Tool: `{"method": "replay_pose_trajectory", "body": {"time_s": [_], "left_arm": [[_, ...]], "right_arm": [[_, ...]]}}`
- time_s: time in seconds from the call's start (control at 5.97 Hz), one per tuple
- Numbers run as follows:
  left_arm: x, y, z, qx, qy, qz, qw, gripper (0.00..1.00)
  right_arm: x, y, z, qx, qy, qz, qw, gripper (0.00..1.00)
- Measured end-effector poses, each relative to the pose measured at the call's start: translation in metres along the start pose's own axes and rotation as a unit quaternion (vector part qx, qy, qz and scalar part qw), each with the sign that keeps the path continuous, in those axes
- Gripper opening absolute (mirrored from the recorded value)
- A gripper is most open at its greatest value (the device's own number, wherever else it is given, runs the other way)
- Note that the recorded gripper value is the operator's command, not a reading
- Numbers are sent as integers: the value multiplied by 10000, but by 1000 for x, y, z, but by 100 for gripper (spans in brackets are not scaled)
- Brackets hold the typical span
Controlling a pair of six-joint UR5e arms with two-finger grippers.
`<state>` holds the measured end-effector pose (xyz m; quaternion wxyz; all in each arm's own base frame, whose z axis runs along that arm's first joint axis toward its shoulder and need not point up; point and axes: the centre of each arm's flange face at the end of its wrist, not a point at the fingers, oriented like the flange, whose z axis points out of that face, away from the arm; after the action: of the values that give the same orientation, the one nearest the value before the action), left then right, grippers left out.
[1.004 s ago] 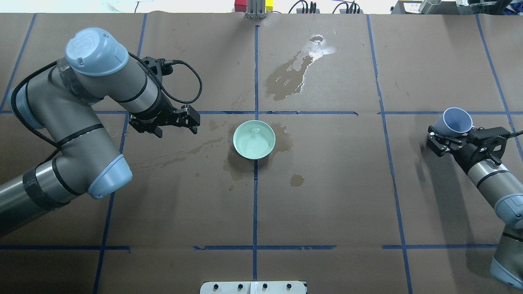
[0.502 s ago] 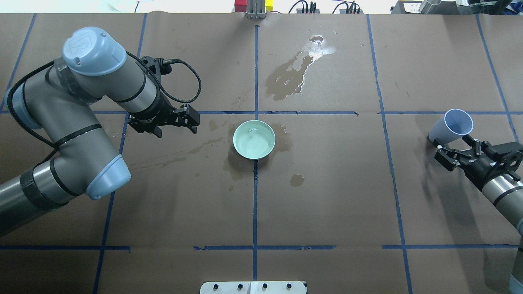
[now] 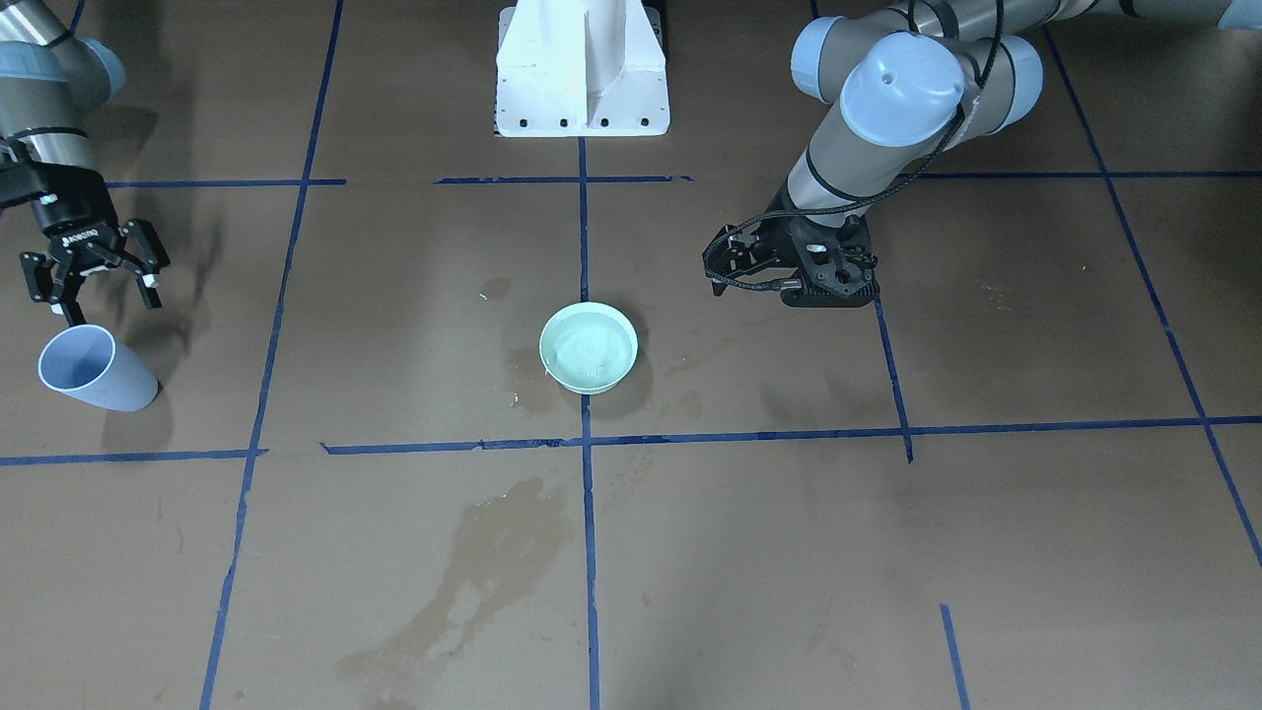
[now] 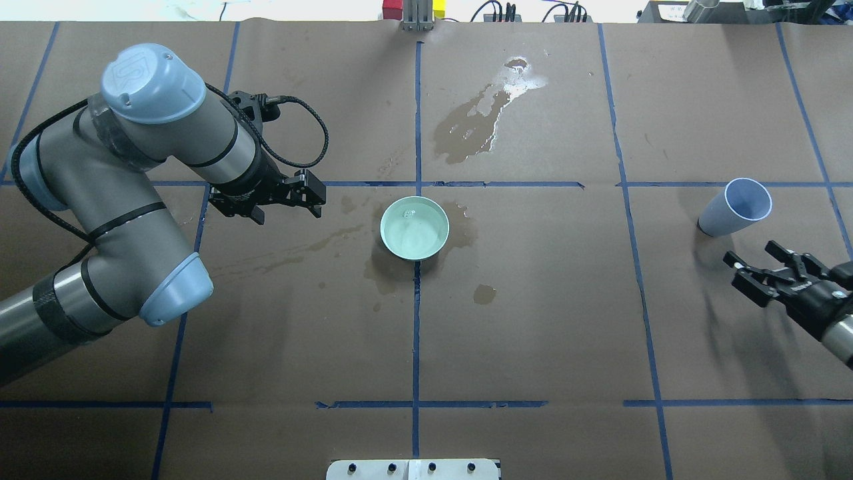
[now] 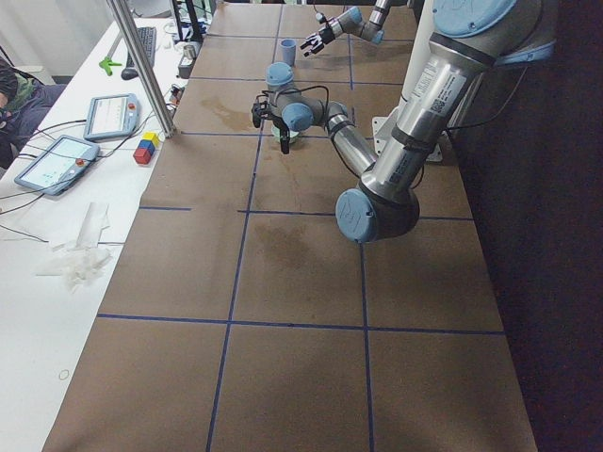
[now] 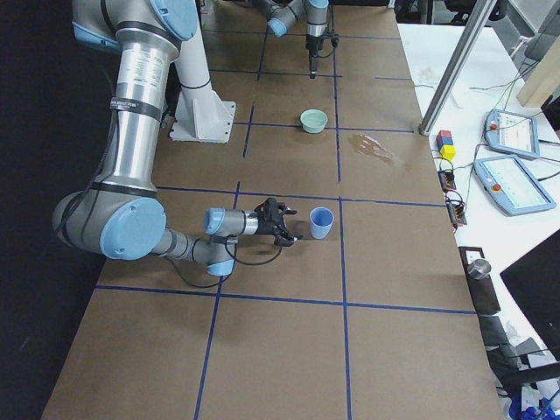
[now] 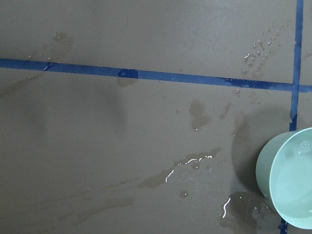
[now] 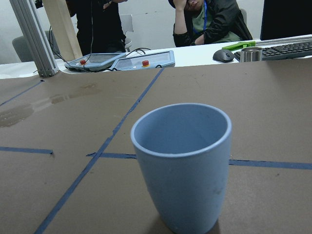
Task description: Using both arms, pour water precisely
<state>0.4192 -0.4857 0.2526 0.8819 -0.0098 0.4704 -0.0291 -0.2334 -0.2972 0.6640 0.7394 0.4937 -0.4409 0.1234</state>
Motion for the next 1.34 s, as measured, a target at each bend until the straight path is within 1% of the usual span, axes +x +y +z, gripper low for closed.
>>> {"method": "replay_pose_trajectory", "body": {"time_s": [0.33,0.5,0.84,1.0,1.34], "left_arm": [[1,0,0,5,3,-25,10000,100],[2,0,0,11,6,-58,10000,100],[7,2,0,11,29,-89,10000,100],[10,3,0,11,48,-133,9999,100],[17,5,-2,11,90,-186,9998,100]], "right_arm": [[23,-8,-34,-200,-238,31,9995,100],[30,-14,-39,-314,-278,8,9991,100],[62,-43,-39,-592,-147,-23,9981,100],[80,-62,-36,-773,-6,-107,9969,100],[114,-116,-17,-1261,276,-219,9914,100]]}}
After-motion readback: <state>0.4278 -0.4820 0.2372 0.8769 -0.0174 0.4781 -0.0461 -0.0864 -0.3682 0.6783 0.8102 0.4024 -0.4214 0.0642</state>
